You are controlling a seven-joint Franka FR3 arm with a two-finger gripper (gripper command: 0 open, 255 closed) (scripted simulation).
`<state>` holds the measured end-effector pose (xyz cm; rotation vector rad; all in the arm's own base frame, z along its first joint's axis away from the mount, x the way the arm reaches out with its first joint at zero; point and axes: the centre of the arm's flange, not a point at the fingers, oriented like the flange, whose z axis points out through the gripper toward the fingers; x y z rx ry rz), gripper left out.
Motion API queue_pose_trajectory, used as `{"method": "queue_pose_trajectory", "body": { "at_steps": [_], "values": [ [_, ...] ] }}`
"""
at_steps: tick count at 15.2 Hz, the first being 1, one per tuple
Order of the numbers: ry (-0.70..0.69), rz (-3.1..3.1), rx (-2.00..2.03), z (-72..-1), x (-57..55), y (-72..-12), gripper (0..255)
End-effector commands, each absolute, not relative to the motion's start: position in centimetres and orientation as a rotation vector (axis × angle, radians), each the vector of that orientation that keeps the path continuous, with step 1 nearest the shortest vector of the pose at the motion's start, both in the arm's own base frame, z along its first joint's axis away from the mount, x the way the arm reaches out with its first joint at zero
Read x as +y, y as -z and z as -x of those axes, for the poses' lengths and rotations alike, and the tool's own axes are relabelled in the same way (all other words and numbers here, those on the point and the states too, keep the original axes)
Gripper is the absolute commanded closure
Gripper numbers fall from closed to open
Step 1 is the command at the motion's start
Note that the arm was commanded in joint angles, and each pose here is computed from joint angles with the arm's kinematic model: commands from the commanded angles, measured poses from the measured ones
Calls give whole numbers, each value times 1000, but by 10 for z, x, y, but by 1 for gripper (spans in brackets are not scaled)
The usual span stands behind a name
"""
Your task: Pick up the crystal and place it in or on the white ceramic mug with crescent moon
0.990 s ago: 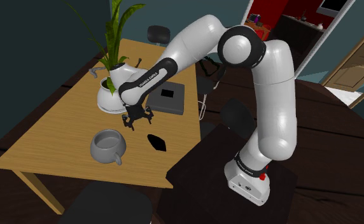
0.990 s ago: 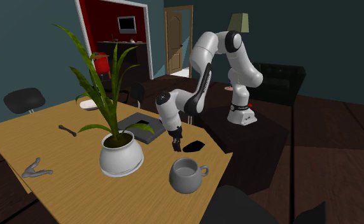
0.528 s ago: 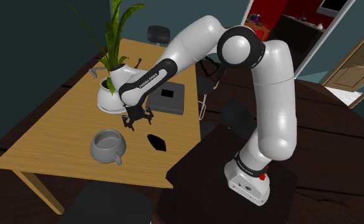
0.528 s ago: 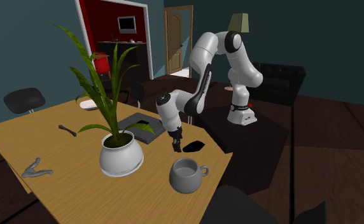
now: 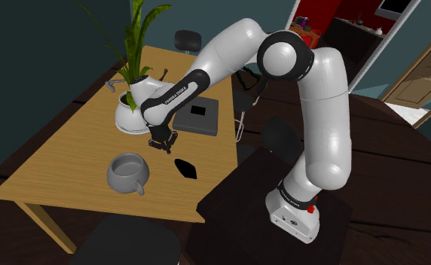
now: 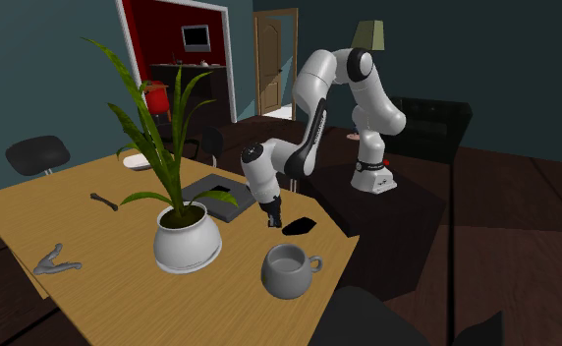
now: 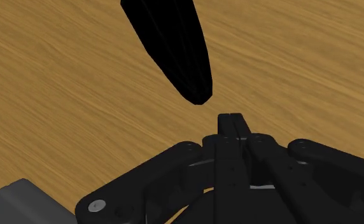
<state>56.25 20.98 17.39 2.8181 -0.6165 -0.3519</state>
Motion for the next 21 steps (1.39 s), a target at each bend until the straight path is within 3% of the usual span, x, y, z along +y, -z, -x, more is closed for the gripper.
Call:
{"method": "queue_pose_trajectory", "body": {
  "at_steps": [1, 2, 3, 10, 21],
  "values": [
    [352, -2818, -616, -562, 210, -174, 255],
    [352, -2818, -616, -562, 210, -174, 255],
    [352, -2818, -616, -562, 210, -174, 0],
    [312, -2908, -184, -470, 192, -151, 0],
    [312, -2908, -184, -461, 184, -113, 0]
  ]
}}
